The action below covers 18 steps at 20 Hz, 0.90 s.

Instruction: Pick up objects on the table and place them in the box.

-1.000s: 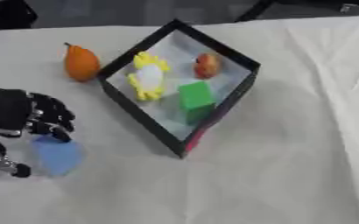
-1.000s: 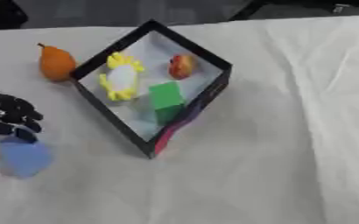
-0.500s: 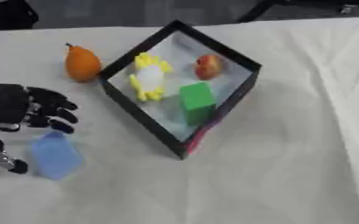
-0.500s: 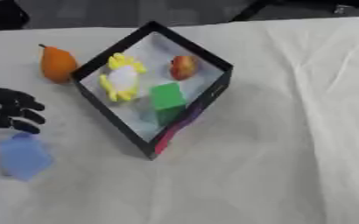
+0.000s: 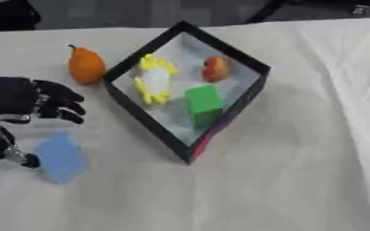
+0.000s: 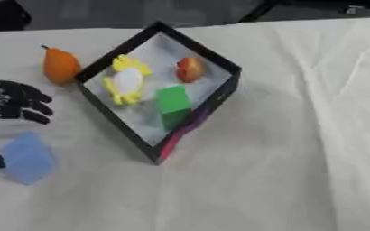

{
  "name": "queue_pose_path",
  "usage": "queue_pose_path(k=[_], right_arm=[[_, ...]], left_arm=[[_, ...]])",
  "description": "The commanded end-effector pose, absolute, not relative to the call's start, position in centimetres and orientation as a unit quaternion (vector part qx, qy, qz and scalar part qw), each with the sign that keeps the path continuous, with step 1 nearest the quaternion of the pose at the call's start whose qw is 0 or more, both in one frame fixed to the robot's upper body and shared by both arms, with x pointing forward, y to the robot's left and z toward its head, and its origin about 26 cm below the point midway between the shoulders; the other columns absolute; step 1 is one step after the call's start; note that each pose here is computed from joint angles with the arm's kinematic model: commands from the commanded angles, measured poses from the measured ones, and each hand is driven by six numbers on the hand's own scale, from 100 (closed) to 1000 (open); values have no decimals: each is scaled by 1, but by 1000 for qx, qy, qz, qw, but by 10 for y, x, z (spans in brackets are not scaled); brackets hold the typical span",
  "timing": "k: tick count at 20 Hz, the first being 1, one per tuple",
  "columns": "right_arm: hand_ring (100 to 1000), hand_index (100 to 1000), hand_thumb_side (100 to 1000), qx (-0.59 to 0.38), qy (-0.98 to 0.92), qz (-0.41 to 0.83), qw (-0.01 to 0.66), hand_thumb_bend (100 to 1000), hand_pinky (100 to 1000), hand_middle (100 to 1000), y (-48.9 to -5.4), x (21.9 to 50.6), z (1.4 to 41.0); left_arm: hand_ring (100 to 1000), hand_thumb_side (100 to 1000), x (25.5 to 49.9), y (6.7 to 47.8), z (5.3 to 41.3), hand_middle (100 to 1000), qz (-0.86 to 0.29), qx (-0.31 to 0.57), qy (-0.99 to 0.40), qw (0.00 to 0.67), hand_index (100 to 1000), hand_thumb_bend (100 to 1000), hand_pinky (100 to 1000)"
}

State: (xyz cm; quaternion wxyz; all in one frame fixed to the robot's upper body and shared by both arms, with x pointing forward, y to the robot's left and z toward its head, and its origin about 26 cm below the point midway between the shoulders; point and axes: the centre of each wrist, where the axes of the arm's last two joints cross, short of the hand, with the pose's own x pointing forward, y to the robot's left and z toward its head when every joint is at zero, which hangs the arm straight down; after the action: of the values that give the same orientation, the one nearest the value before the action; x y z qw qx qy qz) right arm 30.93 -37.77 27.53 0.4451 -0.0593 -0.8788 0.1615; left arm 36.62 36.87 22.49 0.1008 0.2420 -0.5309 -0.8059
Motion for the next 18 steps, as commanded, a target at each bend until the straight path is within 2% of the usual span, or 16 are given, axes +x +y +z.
queue_pose_path(k=[1,8,13,18], right_arm=[[636,789,542,-69,-882,171,434,100,942,573,-379,307,285],[635,788,542,-71,-881,170,436,100,942,572,-380,308,284],[635,789,543,-72,-880,169,438,100,942,572,-380,308,284],[635,788,543,-73,-880,168,439,100,942,571,-380,308,284]], left_arm=[[968,260,368,370,232,841,-846,211,-483,82,911,568,946],[961,252,367,362,229,843,-872,178,-446,94,894,545,946],[950,263,364,353,234,815,-878,155,-444,88,867,481,943],[948,263,361,348,236,816,-892,137,-423,86,862,483,941]])
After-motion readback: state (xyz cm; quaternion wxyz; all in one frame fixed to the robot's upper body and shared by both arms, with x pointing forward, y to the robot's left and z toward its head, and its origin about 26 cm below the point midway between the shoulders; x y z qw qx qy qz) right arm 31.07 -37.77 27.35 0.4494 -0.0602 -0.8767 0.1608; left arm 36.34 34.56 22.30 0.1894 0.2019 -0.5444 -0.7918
